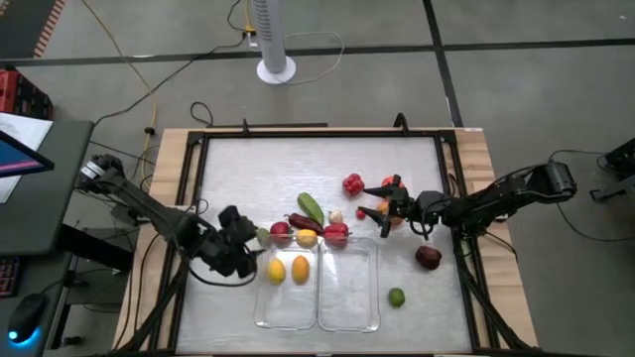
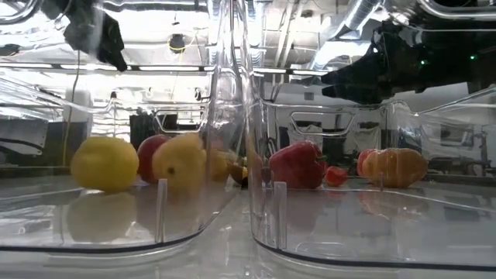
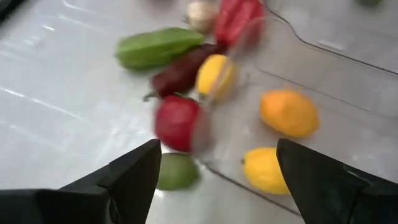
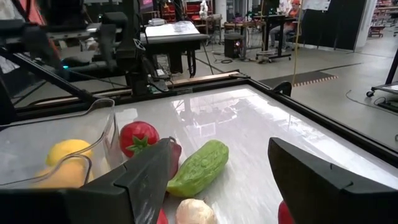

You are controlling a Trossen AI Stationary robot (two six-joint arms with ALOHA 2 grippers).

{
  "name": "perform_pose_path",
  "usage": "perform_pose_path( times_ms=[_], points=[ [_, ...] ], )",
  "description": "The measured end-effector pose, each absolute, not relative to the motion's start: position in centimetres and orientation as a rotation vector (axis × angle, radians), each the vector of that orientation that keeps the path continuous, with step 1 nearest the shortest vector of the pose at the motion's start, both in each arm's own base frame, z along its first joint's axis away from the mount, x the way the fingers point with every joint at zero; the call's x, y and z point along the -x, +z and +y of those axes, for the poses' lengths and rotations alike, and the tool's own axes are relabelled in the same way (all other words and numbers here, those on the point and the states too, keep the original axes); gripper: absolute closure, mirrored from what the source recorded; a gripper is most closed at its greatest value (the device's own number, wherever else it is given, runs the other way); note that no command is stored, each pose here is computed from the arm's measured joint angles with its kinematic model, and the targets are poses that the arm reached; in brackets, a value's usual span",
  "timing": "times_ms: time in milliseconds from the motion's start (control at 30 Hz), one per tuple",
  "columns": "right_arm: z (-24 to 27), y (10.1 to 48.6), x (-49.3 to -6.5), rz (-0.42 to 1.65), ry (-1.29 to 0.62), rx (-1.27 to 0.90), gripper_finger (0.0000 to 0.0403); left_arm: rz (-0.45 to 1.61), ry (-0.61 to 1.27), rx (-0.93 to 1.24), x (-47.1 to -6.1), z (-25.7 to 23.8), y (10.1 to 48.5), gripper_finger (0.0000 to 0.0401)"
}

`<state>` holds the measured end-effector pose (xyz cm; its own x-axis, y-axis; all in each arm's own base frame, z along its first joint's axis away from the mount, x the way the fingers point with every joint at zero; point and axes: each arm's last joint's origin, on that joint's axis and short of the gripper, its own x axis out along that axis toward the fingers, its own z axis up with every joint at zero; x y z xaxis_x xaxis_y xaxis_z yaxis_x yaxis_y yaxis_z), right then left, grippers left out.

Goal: Sort produce into baskets
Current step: Put the top lime into the left transparent bin

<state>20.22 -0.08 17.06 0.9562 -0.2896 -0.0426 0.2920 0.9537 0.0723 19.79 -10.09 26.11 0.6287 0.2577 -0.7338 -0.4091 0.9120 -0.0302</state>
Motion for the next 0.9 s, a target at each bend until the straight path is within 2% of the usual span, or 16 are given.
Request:
perform_pose_path(
  times_ms=[167,367,667,900],
  points=[
    [-0.1,17.1,-20.2,0.029,-0.295,-0.079,0.0106,0.915,0.434,0.152,-18.3,-8.4,23.9,0.0095],
    [-0.1,17.1,-20.2,0.024,-0.295,-0.080,0.0106,1.067,0.383,0.115,-17.3,-7.7,20.6,0.0094],
    [-0.1,17.2,-20.2,0.020,-0.295,-0.080,0.0106,1.076,0.301,0.062,-18.0,-6.7,19.3,0.0094],
    [-0.1,17.2,-20.2,0.020,-0.295,-0.078,0.0106,1.078,0.203,-0.234,-18.7,-6.2,19.0,0.0094]
  ],
)
